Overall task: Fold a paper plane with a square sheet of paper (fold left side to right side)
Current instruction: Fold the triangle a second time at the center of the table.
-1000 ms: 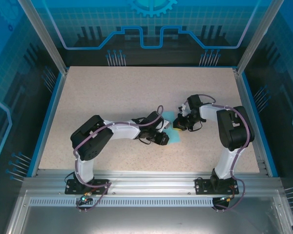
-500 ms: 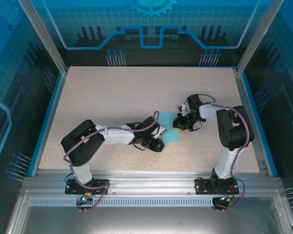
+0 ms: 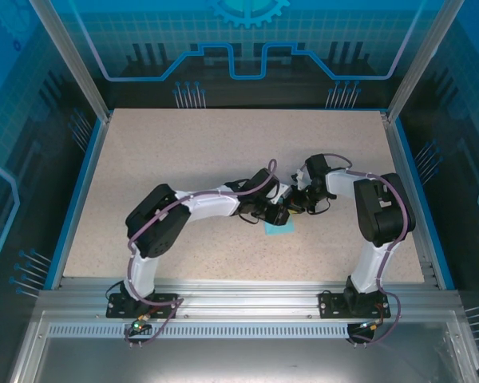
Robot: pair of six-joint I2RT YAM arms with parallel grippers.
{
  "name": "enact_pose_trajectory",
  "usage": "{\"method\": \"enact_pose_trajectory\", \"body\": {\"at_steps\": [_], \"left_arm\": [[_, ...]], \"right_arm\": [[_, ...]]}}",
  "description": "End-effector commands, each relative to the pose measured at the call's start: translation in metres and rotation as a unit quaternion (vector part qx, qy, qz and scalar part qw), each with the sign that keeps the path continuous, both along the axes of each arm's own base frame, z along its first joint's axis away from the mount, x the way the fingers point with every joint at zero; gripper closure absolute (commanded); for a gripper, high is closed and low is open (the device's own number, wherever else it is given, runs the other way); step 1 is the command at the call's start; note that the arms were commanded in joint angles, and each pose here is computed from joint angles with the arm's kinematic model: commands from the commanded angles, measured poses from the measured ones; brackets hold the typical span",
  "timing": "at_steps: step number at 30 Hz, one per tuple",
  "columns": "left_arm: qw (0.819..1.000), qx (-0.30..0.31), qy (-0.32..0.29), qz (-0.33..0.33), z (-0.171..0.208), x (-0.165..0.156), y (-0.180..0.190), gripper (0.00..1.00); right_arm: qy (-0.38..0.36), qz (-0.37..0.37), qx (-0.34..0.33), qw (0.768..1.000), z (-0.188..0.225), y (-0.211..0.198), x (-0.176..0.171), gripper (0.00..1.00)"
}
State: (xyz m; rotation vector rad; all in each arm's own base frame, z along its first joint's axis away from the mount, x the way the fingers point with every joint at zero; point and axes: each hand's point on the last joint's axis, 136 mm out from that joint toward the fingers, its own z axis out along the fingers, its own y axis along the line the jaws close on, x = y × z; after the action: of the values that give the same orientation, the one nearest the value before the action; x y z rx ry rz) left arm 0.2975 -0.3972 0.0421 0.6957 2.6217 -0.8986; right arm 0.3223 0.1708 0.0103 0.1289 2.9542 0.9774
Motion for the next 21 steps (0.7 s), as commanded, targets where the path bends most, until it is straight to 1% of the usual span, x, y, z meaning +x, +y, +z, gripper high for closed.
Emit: {"method": "enact_pose_trajectory", "body": {"at_steps": [1, 6, 10, 17, 21], "left_arm": [[1.0, 0.019, 0.019, -0.002, -0.018, 0.002, 0.006, 0.72], [0.999, 0.03, 0.038, -0.002, -0.033, -0.008, 0.013, 0.73], [0.998, 0.04, 0.051, -0.004, -0.04, -0.023, 0.027, 0.74], [0.996, 0.034, 0.066, -0.04, -0.037, -0.072, 0.041, 0.74], [0.995, 0.042, 0.081, -0.032, -0.047, -0.09, 0.054, 0.74]], "right_arm": [[0.011, 0.001, -0.036, 0.999, -0.015, -0.008, -0.003, 0.95], [0.011, 0.002, -0.038, 0.999, -0.016, -0.009, -0.003, 0.95], [0.014, 0.001, -0.038, 0.999, -0.018, -0.009, -0.004, 0.94], [0.015, 0.001, -0.04, 0.999, -0.019, -0.009, -0.003, 0.95], [0.016, 0.001, -0.039, 0.999, -0.019, -0.008, -0.004, 0.95]]}}
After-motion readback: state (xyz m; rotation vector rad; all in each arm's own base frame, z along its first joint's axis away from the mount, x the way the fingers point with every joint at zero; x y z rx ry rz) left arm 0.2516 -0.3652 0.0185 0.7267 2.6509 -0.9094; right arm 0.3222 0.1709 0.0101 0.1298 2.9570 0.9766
